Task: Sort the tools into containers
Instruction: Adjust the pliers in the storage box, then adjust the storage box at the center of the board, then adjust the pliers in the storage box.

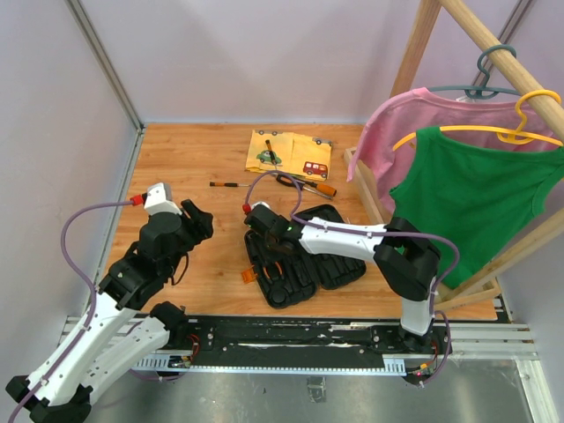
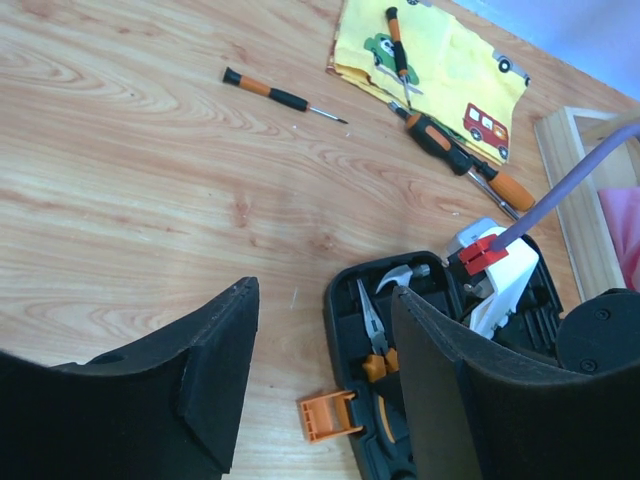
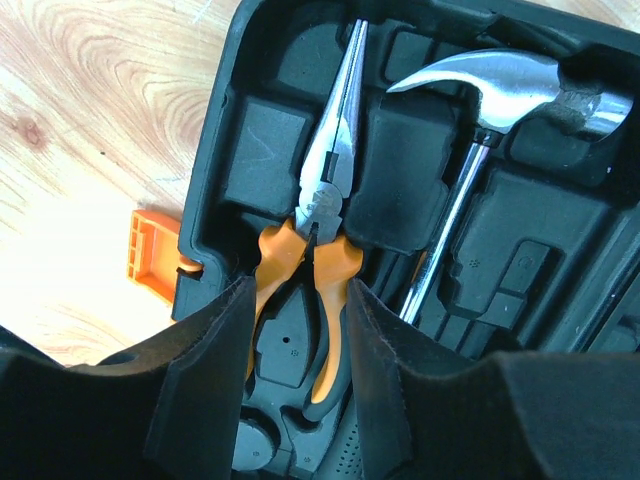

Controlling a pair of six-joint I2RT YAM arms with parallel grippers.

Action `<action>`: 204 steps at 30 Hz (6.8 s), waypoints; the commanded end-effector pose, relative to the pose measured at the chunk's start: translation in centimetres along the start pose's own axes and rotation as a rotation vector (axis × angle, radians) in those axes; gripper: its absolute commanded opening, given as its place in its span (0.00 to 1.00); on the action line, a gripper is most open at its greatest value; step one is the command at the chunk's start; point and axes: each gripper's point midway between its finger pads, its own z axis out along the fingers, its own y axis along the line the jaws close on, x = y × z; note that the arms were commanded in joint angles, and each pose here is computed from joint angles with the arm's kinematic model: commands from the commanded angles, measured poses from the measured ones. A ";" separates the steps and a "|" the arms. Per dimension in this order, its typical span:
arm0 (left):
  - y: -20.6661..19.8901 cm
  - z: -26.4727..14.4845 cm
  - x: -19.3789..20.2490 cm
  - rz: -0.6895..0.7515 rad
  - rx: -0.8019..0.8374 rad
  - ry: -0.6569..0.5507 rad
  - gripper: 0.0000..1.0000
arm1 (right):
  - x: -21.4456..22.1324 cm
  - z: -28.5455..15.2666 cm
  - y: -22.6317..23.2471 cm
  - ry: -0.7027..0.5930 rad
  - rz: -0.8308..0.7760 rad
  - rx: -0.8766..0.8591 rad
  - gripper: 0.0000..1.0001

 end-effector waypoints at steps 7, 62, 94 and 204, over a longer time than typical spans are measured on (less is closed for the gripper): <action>0.7 -0.4 -0.8 0.016 -0.021 -0.039 0.61 | 2.9 0.5 -0.4 0.140 -0.029 0.047 0.38; -2.5 3.8 8.3 0.038 0.086 0.274 0.73 | 3.8 -6.9 -7.5 -0.100 0.086 -0.020 0.52; -0.6 3.0 18.0 0.023 0.103 0.505 0.66 | 4.5 -7.5 -5.7 -0.140 0.198 -0.142 0.49; -4.1 1.4 18.5 0.137 0.055 0.447 0.13 | 12.9 3.6 -5.2 0.350 0.169 0.071 0.01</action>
